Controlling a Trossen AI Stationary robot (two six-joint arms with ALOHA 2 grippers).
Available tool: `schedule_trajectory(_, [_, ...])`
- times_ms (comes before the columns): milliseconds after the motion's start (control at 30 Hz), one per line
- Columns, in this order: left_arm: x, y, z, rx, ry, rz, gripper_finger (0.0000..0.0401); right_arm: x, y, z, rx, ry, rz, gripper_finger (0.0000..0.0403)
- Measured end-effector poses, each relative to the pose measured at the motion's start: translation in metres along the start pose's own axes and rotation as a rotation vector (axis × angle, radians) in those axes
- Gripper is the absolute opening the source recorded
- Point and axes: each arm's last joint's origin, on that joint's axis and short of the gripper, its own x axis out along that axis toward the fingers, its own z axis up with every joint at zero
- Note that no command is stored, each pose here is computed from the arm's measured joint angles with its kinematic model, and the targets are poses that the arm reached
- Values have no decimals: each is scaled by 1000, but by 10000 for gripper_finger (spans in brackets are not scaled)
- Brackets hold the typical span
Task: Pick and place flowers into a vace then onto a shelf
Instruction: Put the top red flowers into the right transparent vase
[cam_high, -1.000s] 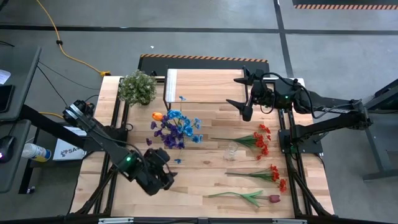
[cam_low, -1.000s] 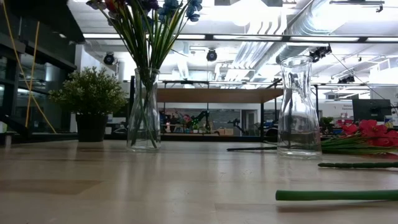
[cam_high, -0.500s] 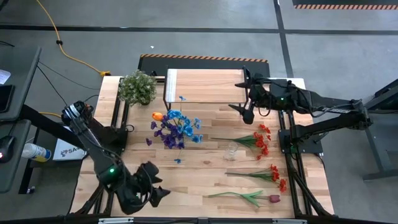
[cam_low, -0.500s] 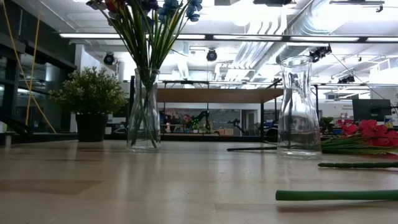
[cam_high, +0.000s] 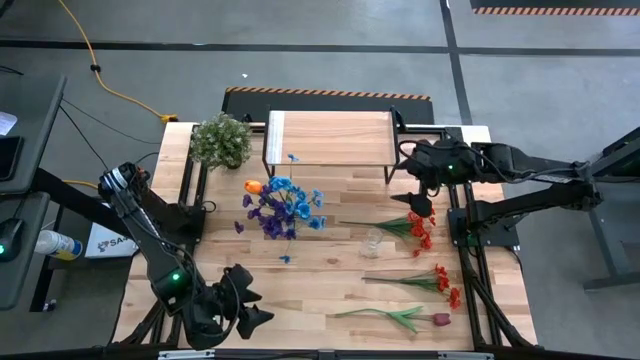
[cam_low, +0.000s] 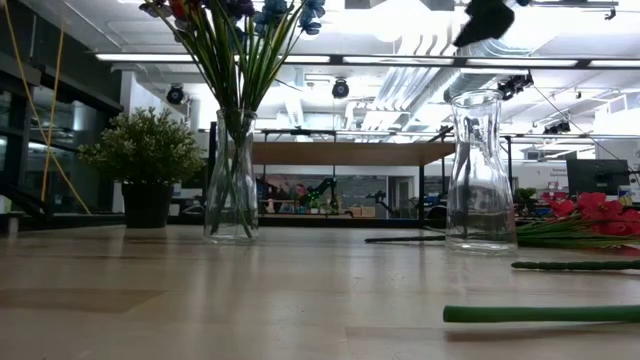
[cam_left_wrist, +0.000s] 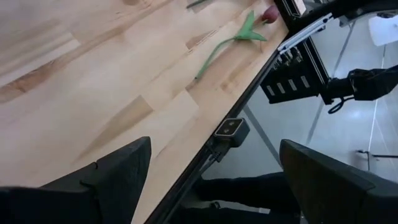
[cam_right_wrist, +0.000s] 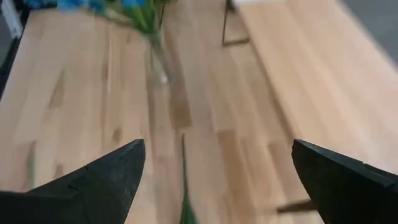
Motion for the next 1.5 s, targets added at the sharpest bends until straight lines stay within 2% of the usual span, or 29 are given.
schedule_trajectory(267, [0,-2,1,-16,-26,-16,388,-2,1,-16,70,167,53,394])
schedule_trajectory(567, [5,-14,1,-60,-194,-128,388,-6,2,-29,110,324,139,394])
schedule_trajectory(733, [19,-22,-9,-93,-197,-180,385,-8,2,-35,129,391,127,394])
schedule_trajectory(1133, [65,-37,-33,-229,-253,-322,364,-9,2,-38,105,421,132,394])
schedule_trajectory(1333, [87,-44,-32,-210,-249,-383,355,-10,2,-39,106,425,145,394])
schedule_trajectory(1500, [89,-44,-41,-201,-228,-401,348,-9,3,-38,101,418,147,394])
